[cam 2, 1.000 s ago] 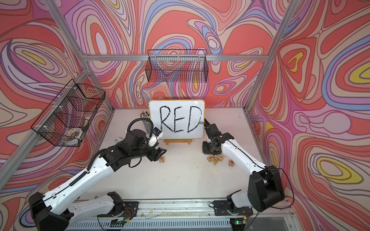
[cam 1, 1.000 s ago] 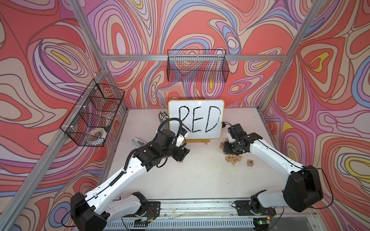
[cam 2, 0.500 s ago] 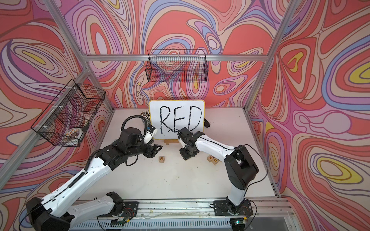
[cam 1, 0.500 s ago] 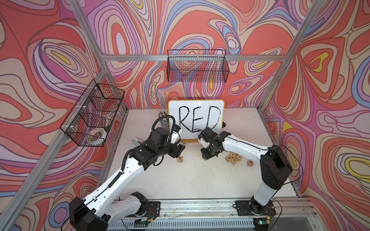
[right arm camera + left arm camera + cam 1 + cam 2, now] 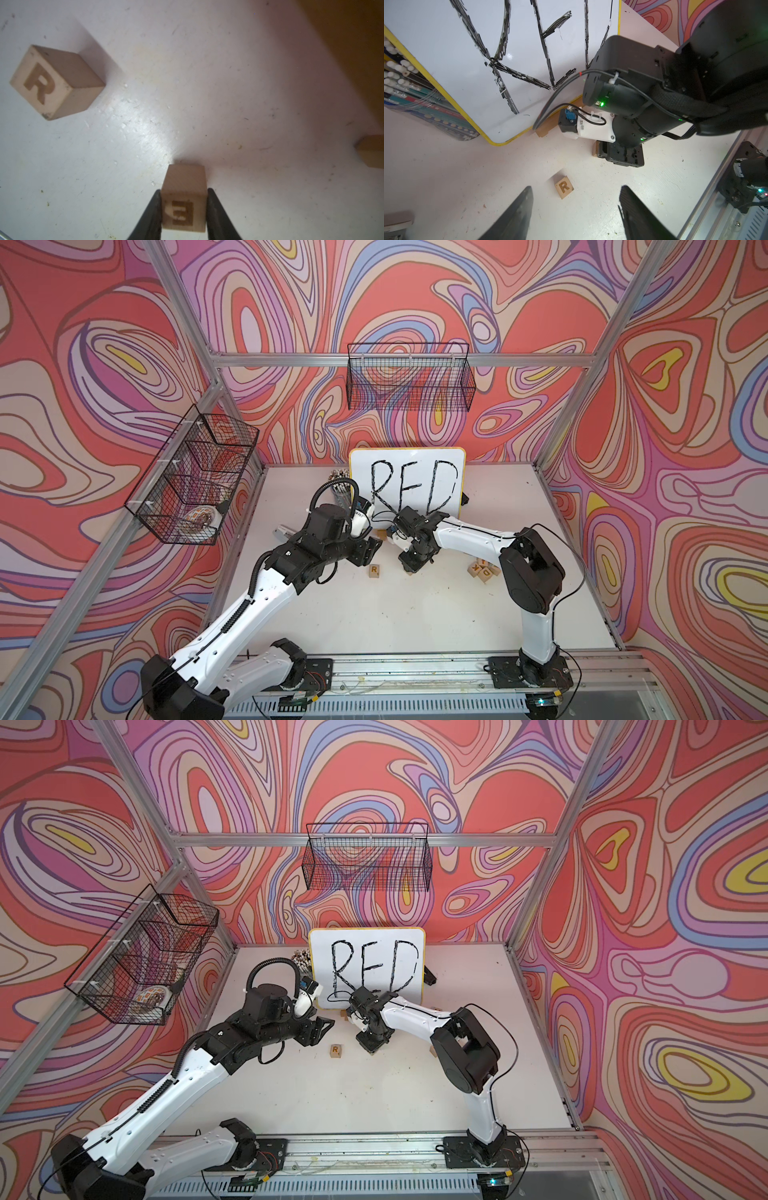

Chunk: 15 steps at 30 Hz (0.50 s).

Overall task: Assemble the uppercase word "red" with letter blocks
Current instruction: Place the letter block at the center of the board.

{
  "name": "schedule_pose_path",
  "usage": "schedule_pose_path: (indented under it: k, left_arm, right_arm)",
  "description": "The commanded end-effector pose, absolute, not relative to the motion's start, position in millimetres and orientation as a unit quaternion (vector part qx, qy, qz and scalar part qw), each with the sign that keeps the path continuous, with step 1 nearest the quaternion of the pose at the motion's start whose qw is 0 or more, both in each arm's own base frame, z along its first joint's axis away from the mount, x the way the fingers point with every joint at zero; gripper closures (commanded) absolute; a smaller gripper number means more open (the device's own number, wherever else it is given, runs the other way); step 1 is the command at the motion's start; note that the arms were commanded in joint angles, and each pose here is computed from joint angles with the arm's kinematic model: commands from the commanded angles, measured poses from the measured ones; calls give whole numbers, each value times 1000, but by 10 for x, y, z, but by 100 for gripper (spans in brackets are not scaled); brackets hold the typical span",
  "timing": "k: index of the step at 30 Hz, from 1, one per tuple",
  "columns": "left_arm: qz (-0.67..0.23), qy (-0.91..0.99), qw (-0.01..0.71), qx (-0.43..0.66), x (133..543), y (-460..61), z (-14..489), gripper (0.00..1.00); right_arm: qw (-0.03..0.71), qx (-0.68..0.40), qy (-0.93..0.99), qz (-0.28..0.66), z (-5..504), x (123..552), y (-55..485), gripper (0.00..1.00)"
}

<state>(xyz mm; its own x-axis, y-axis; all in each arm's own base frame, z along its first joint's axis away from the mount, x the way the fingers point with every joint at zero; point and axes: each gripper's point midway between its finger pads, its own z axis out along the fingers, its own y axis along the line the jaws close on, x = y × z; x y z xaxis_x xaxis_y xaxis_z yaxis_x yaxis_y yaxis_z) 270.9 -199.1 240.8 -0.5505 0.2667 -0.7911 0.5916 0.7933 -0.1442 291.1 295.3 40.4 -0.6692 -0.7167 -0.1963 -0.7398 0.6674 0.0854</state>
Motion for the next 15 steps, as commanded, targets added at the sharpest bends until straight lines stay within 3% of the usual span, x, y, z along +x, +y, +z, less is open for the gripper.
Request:
schedule_pose_path:
  k: [1, 15]
  left_arm:
    - [-210, 856, 403, 248, 2709, -1999, 2404, 31]
    - [-211, 855, 402, 249, 2701, -2001, 2409, 31]
  right_arm:
    - [72, -425, 900, 72, 363, 2897, 3013, 83]
    - [86, -436, 894, 61, 427, 2901, 3052, 63]
